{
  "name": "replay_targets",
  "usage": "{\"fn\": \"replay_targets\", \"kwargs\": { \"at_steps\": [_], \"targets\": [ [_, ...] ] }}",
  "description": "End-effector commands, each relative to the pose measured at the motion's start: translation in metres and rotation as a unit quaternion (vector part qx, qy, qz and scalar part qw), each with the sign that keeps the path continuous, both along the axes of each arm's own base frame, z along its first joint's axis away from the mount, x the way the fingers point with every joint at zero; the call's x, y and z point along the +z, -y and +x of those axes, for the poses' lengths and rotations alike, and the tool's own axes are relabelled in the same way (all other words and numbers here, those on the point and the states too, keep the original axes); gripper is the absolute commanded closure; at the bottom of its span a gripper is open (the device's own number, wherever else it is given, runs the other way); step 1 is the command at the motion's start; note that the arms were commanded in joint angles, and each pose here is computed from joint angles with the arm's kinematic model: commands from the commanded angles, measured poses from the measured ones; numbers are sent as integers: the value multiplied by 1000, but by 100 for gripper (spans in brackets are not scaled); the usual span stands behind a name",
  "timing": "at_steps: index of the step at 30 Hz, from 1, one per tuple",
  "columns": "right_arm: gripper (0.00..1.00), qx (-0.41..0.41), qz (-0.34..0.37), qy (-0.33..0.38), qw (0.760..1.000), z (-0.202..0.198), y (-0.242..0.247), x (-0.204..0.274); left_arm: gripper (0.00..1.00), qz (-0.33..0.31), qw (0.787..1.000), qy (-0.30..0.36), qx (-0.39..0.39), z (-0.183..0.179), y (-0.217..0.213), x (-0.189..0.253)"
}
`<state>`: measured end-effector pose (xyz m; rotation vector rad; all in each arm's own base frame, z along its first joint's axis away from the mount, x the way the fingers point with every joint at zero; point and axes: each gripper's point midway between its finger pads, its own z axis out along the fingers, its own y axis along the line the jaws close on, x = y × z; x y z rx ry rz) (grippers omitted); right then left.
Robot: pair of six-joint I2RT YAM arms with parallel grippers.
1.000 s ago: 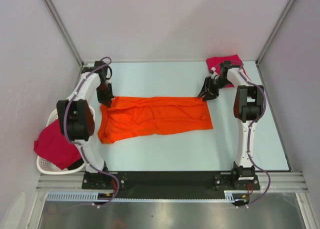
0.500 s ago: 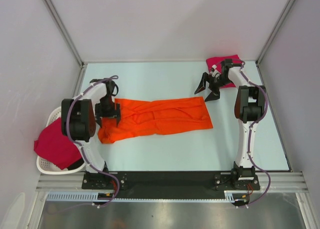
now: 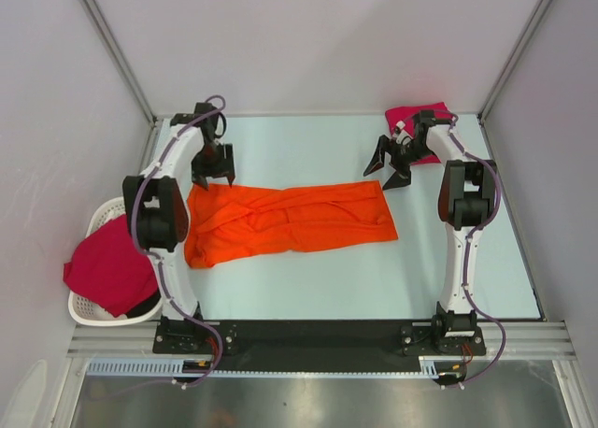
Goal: Fold and stack the t-shirts
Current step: Fold the other side of the tshirt into a rectangle
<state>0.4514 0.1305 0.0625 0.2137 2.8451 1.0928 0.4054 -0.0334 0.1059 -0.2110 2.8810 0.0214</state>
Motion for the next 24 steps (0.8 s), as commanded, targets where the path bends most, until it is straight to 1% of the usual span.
{"fn": "replay_targets", "kwargs": {
  "at_steps": [1,8,12,19,24],
  "targets": [
    [10,-3,8,37,999,4,1,36,29,-26,996,-71,-38,-11,19,-36],
    [10,-4,6,37,999,3,3,37,30,-17,997,-66,-45,-11,15,-33],
    [10,-5,6,34,999,3,3,35,37,-24,996,-68,-51,-16,17,-31],
    [10,-4,7,34,999,4,1,34,37,-45,993,-93,-63,-34,25,-40],
    [10,-1,4,33,999,3,1,32,36,-67,992,-73,-78,-32,38,-27]
  ]
}}
